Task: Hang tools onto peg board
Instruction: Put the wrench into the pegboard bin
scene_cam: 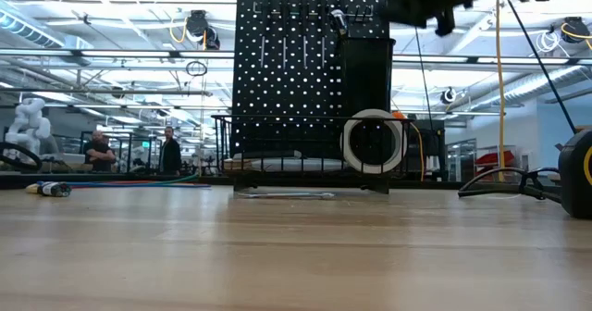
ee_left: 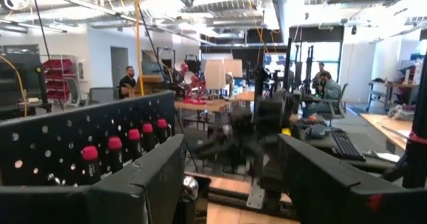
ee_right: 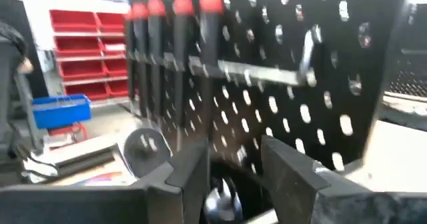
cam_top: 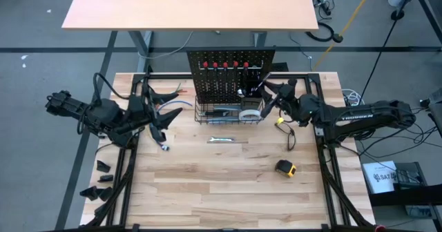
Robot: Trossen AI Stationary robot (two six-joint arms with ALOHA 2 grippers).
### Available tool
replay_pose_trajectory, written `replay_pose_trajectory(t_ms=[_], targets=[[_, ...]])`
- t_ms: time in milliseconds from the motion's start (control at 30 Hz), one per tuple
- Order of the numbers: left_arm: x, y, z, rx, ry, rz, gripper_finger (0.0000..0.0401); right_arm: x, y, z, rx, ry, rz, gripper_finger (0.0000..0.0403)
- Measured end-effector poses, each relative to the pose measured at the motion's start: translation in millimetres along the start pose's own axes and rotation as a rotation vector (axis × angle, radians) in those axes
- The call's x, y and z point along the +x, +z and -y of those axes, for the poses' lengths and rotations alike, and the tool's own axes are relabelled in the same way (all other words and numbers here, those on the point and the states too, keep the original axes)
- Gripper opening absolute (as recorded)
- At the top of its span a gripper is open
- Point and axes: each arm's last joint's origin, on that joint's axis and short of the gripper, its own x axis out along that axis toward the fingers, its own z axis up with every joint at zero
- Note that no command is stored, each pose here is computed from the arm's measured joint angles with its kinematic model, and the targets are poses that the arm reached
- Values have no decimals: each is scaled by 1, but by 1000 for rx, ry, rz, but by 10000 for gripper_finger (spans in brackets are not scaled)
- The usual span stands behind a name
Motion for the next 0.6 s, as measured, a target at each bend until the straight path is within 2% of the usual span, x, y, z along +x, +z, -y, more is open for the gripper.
replay_pose_trajectory(t_ms=[67,167,267,367,500,600], targets=[[0,-3,0,-7,-5,-24,237,1,13,-5,-17,55,20,136],[0,-11,3,-18,-39,-95,237,-1,34,-16,-78,205,44,135],[1,-28,7,-23,-80,-223,237,-5,50,-28,-96,307,45,134],[2,-46,13,-52,-125,-374,237,-9,54,-44,-116,389,3,134],[-2,-75,19,-74,-159,-590,237,-17,36,-74,-110,569,-109,134],[-8,-100,25,-58,-158,-732,237,-21,10,-97,-89,627,-249,134]])
